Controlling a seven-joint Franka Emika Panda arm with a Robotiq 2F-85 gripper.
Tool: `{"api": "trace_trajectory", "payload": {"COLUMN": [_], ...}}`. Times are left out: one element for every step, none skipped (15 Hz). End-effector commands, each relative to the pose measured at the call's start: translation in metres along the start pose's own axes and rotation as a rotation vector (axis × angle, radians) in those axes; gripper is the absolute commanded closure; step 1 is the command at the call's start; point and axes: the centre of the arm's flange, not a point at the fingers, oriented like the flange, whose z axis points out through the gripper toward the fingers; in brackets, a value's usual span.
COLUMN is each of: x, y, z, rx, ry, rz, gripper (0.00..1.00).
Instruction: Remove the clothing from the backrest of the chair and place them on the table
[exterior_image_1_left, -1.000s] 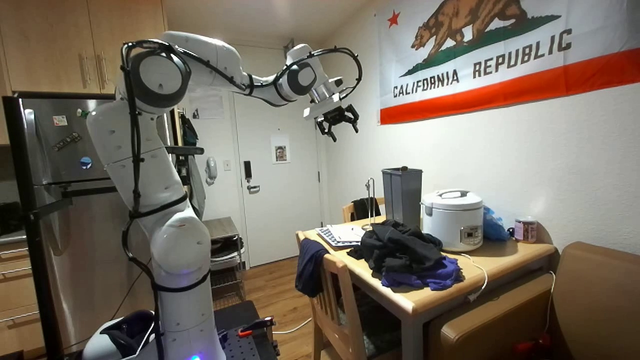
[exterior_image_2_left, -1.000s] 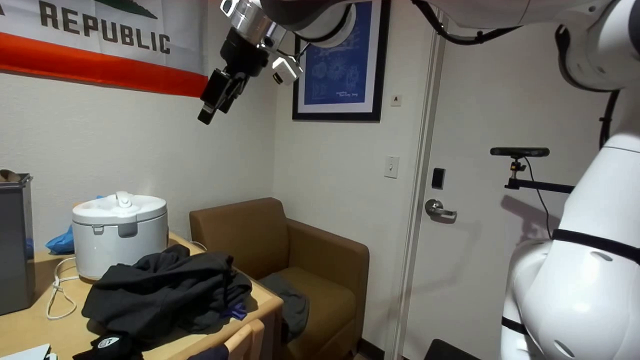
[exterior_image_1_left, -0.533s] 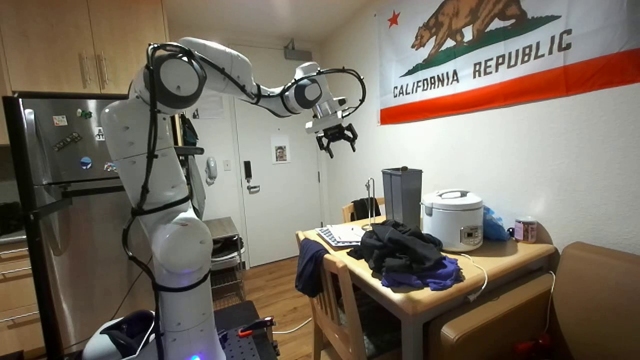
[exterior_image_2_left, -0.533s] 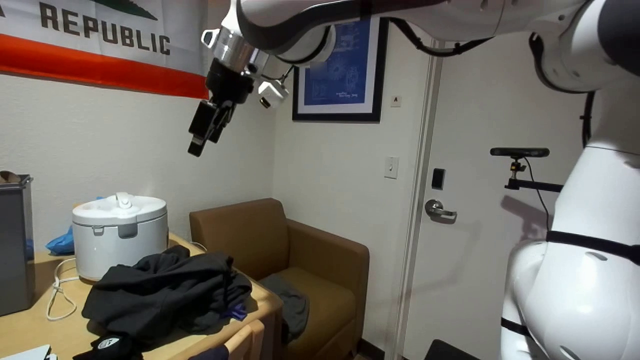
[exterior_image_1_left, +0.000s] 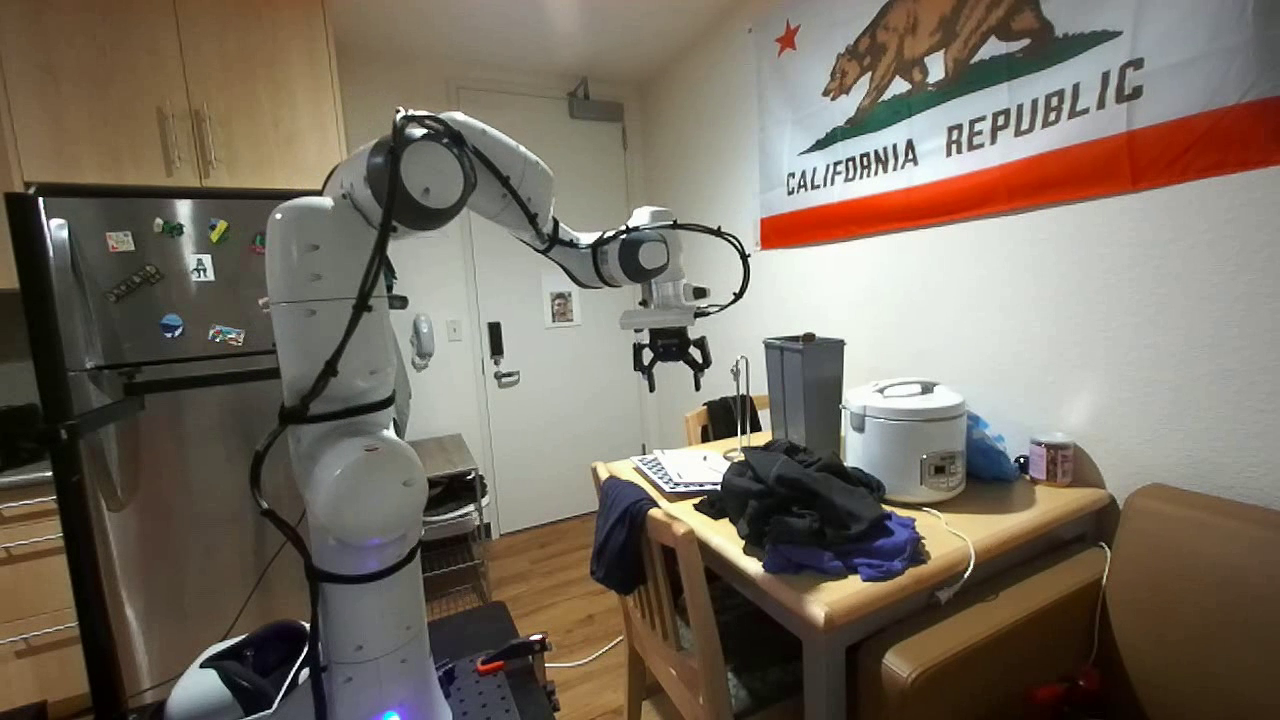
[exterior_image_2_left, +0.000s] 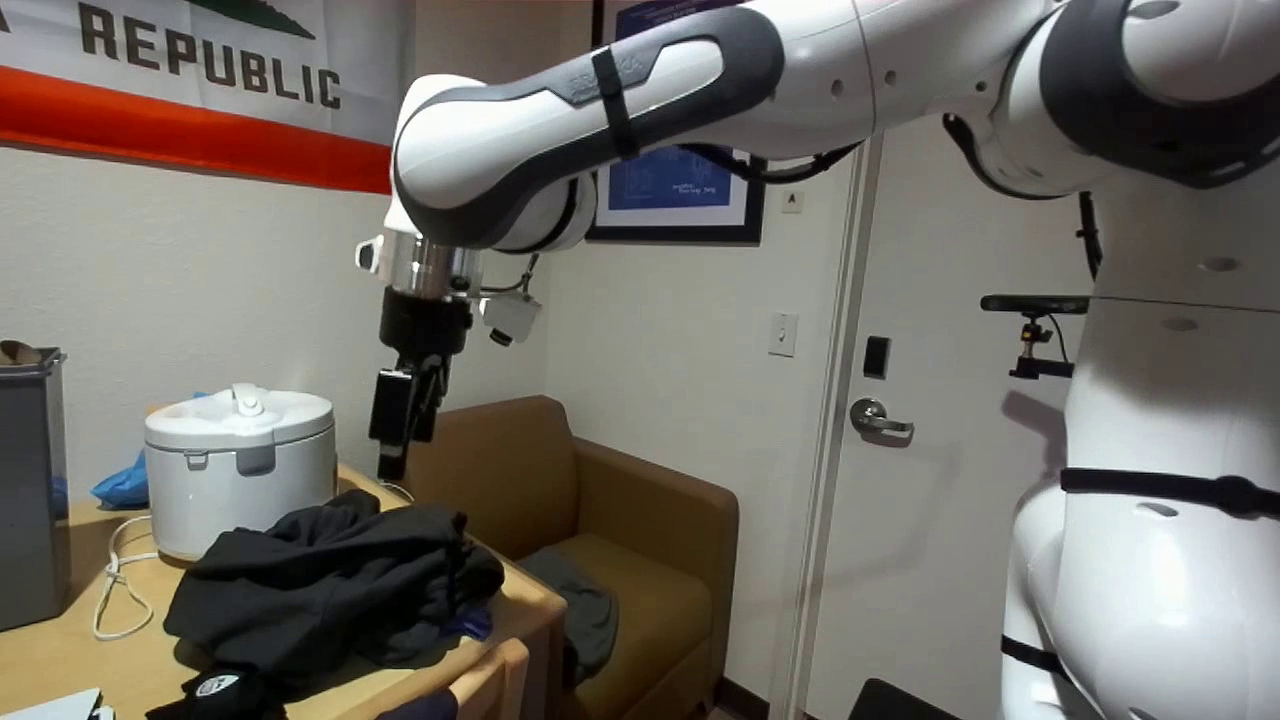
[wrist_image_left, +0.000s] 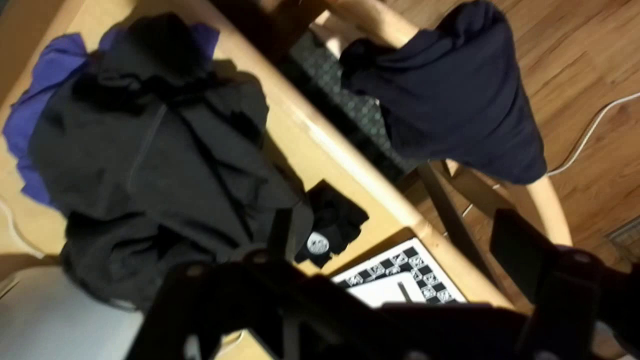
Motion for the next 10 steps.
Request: {"api": "trace_trajectory", "payload": {"x": [0.001,0.0,-0.001,-0.003,-0.007,-0.006,-0.006,-0.006,-0.006,-0.007], "y": [-0.004,-0.006,-0.008,-0.008,-0.009,-0.01,-0.01,-0.01,-0.009,-0.009], "z": [0.04,0.049,0.056,0.058,0.062,0.066,0.068,0.068,0.068,0.068], "rx": [0.088,0.105,0.117,0.125,0.109,0.114,0.115,0.115,0.115,0.115], "ry": [-0.149,-0.184,-0.211,-0.229,-0.195,-0.203,-0.205,-0.205,-0.204,-0.204], "rz": [-0.024,-0.032,-0.033,-0.027,-0.017,-0.018,-0.018,-0.018,-0.017,-0.016], "gripper": [0.0,0.0,0.0,0.0,0.0,0.0,0.0,0.0,0.0,0.0]}}
